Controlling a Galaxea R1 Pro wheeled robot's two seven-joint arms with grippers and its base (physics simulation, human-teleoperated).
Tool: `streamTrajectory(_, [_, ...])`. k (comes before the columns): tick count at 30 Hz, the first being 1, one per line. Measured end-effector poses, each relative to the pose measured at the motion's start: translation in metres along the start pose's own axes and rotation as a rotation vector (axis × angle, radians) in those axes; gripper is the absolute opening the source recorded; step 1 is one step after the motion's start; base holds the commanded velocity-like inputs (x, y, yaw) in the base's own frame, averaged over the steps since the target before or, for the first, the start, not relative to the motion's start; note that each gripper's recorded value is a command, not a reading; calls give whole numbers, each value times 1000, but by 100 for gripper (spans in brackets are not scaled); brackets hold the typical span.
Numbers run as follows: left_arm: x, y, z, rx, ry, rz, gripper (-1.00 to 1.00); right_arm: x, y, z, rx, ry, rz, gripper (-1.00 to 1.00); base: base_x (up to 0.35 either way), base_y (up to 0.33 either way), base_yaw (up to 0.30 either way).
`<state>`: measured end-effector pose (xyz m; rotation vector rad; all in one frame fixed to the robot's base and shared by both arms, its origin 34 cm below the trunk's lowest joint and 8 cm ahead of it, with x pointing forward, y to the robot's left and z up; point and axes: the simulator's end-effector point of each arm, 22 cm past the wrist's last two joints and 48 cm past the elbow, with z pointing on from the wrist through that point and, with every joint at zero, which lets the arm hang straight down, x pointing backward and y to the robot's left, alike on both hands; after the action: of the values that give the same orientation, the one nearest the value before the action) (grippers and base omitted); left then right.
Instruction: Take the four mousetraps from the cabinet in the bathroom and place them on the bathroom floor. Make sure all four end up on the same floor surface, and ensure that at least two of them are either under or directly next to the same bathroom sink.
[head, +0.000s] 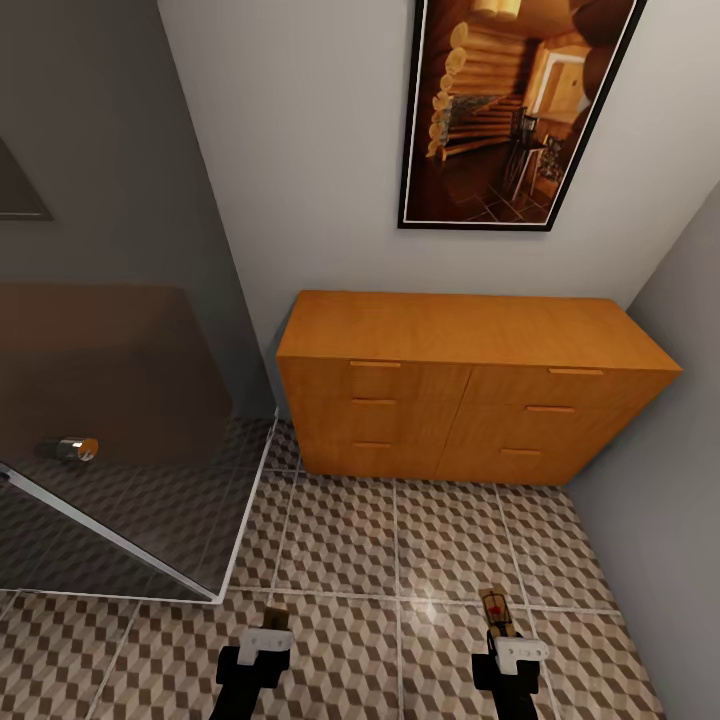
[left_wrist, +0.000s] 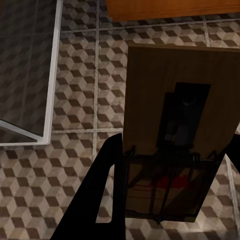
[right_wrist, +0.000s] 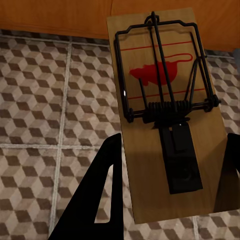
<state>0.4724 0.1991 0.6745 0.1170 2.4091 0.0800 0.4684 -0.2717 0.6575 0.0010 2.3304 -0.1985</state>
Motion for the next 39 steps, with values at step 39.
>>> streamTrajectory(39, [5,9,0,-20,-16,-3,-100,0,2,0,-1,2,2,-100,-137,0,4])
